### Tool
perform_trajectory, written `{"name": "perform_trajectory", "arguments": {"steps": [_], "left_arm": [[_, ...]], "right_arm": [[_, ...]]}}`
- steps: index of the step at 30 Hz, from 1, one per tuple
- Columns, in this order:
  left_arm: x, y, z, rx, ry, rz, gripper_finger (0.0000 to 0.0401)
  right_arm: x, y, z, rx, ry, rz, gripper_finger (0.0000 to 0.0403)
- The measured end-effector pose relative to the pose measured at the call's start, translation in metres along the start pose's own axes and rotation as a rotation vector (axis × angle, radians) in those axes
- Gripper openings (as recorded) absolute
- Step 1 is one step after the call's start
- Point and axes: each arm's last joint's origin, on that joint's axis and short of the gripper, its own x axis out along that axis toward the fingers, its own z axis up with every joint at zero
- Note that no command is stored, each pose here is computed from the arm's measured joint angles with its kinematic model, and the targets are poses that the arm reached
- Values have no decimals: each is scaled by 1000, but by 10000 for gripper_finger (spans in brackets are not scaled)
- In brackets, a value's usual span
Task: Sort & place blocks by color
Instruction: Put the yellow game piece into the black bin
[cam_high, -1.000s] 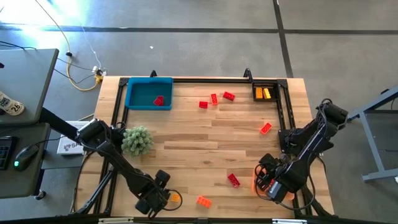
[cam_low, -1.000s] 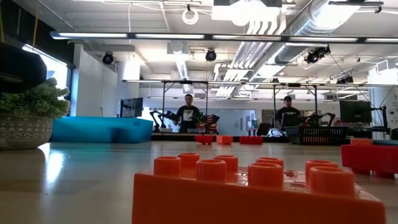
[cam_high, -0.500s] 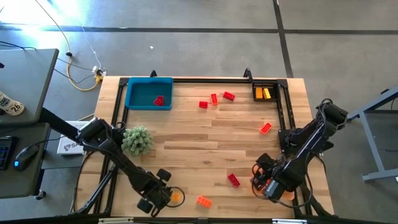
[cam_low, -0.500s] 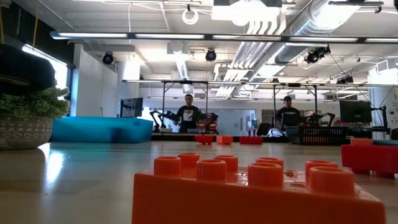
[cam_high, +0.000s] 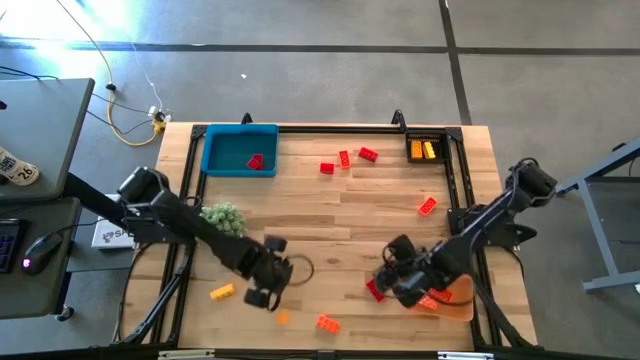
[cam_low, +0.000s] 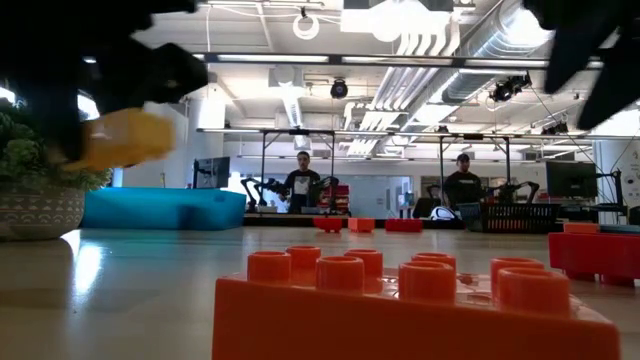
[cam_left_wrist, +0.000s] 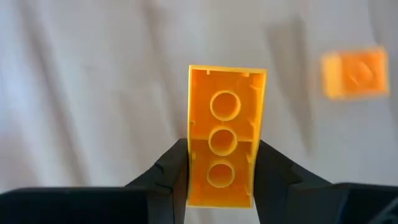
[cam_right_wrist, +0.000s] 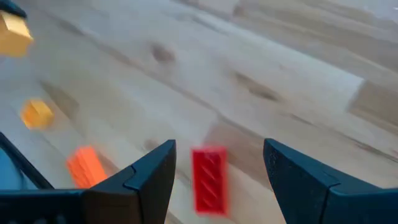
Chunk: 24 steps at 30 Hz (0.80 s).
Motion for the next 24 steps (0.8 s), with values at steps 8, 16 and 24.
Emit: {"name": "perform_trajectory", "arguments": {"steps": [8,16,24], "left_arm": [[-22,44,6,-80,-89,95,104],[-23,71,7,11,-86,169,104],[-28,95,15,114,-120,213,104]], "right_arm": [[17,23,43,85,-63,152,228],[27,40,93,94,-144,328,228],[37,36,135,111,-118,379,228]]}}
